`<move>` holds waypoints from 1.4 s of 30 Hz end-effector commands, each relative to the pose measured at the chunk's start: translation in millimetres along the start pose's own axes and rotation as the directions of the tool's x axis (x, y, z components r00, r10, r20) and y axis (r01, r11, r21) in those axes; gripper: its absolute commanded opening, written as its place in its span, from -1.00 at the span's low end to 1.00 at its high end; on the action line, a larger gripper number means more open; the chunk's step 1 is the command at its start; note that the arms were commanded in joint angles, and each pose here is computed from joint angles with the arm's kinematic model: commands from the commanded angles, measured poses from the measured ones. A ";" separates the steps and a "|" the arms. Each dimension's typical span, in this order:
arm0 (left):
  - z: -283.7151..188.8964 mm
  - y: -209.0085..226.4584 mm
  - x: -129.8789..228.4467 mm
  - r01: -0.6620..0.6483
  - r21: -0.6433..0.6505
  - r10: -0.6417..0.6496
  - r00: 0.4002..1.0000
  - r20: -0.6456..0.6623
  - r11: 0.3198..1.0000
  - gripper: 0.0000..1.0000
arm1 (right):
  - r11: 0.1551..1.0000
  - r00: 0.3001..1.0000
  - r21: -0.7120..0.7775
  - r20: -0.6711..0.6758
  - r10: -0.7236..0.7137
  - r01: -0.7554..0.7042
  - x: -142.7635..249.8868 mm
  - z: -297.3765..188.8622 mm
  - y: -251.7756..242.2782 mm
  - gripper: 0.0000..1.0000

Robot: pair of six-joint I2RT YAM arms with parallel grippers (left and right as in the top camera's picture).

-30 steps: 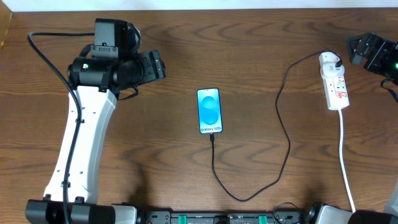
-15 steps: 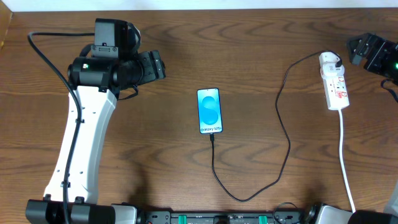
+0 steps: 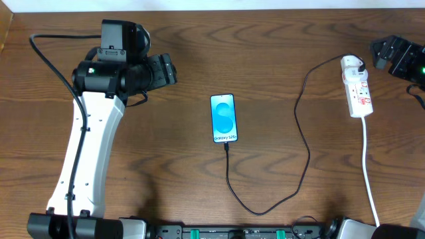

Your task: Plug charger to phone and switch on socket

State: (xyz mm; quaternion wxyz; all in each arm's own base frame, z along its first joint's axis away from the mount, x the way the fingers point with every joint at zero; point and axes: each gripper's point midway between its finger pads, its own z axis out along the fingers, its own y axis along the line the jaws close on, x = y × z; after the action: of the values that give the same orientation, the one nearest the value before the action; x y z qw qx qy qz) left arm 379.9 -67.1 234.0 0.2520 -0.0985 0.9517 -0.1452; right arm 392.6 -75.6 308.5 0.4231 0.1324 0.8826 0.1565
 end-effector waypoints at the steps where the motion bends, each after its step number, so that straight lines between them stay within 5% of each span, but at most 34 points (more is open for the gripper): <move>1: -5.4 -0.7 -2.8 -0.017 -0.004 0.017 1.000 0.017 1.000 0.66 | 1.000 1.000 -0.018 0.002 0.002 -0.001 0.0 -2.2 6.1 0.98; 19: -7.2 4.8 -13.7 -0.021 -0.041 0.024 0.997 0.072 0.999 0.66 | 1.000 1.000 -0.018 0.002 0.002 -0.001 0.0 -2.2 6.1 0.99; 31: -22.4 -1.9 -27.9 -0.044 -0.001 0.043 0.976 0.213 0.999 0.66 | 1.000 1.000 -0.018 0.002 0.002 -0.001 0.0 -2.2 6.1 0.99; 42: -29.4 20.4 -0.6 -0.049 -0.021 0.053 0.926 0.374 0.999 0.66 | 1.000 1.000 -0.018 0.002 0.002 -0.002 0.0 -2.1 6.0 0.98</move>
State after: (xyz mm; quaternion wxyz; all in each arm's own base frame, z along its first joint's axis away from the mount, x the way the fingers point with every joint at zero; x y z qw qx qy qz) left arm 374.9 -49.5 256.7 0.4127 -0.0994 0.8960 -0.1303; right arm 392.6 -75.6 308.5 0.4231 0.1324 0.8826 0.1565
